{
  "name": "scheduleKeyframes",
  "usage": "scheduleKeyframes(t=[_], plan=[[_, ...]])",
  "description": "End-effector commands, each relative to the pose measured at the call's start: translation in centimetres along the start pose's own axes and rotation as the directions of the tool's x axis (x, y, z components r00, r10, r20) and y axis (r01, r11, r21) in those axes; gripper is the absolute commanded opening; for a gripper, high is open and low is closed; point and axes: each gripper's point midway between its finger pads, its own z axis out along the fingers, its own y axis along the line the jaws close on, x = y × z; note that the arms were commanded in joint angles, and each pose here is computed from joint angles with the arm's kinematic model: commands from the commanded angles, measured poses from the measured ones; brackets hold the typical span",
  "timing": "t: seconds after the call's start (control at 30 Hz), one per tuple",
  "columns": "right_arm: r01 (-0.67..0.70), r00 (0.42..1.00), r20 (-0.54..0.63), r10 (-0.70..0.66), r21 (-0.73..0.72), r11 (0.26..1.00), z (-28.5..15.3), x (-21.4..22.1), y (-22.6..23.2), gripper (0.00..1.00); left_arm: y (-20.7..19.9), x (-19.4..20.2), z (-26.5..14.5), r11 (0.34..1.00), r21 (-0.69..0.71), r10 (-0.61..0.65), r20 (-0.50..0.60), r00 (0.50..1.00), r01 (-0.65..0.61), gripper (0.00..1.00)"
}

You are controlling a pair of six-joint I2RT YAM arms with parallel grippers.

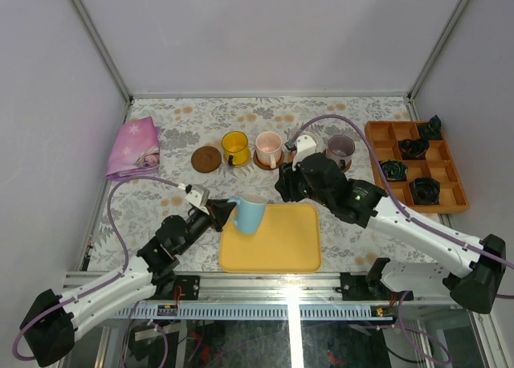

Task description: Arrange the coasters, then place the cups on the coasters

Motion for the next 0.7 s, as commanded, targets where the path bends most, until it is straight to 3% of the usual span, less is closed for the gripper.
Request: scheduleKeyframes(t=[0.0,0.17,0.43,0.67], plan=[[-0.028,0.999,0.039,0.026,0.049,0.998,0.8,-1.8,-0.3,0.46,-4.0,-6.6,-0.6,0.980,0.188,0.010,0.254,0.967,-0.059,0.00],[-0.052,0.999,0.021,0.051,0.062,0.997,1.7,-1.3,-0.4,0.46,-5.9,-7.2,-1.2,0.949,0.275,0.071,0.301,0.951,-0.158,0.00],[-0.094,0.996,0.006,0.094,-0.017,0.995,1.6,-0.7,0.9,0.48,-6.3,-8.2,-1.6,0.927,0.274,0.140,0.378,0.915,-0.255,0.00],[-0.120,0.992,-0.048,0.115,-0.099,0.988,1.2,0.3,2.3,0.56,-6.8,-9.4,-1.9,0.912,0.277,0.169,0.421,0.891,-0.303,0.00]])
